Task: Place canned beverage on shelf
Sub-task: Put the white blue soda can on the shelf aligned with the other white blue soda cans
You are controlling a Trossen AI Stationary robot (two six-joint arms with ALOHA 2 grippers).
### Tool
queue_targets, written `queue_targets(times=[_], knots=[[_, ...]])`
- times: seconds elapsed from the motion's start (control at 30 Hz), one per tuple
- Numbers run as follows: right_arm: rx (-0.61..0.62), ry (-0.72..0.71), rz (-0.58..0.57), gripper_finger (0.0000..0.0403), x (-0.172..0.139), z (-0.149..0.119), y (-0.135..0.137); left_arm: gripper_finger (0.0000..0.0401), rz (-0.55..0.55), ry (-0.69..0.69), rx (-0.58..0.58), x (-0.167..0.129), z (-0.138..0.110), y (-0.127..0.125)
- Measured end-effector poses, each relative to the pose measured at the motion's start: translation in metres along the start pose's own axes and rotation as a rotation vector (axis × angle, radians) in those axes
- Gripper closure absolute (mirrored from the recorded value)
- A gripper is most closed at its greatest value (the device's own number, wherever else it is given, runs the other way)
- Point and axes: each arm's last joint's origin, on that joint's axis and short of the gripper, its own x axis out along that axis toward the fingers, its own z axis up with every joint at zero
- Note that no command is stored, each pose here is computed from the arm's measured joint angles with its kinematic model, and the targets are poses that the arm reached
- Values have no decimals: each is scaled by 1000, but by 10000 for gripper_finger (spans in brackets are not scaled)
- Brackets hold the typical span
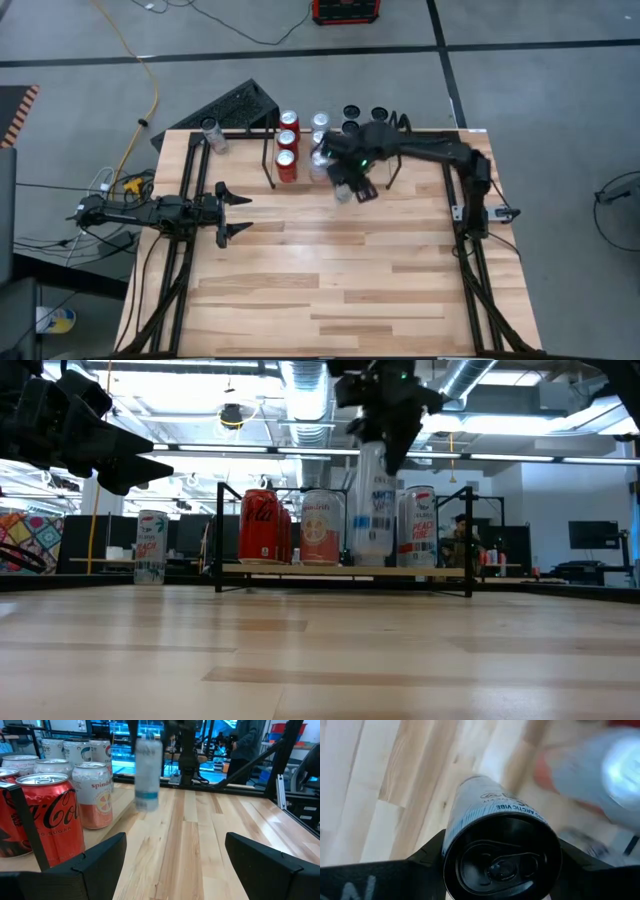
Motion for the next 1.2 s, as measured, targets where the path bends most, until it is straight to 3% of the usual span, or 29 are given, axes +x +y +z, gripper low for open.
queue_targets(times=[0.2, 0.5, 0.83, 1.2], knots=[[166, -44, -67, 170, -31, -40, -27, 74, -1, 0, 0, 0, 0, 0], [319, -35, -36, 170, -22, -74, -63, 74, 0, 0, 0, 0, 0, 0], [322, -75, -30, 170, -21, -70, -64, 74, 0, 0, 0, 0, 0, 0], [359, 0, -3, 170, 14, -56, -71, 74, 0, 0, 0, 0, 0, 0]])
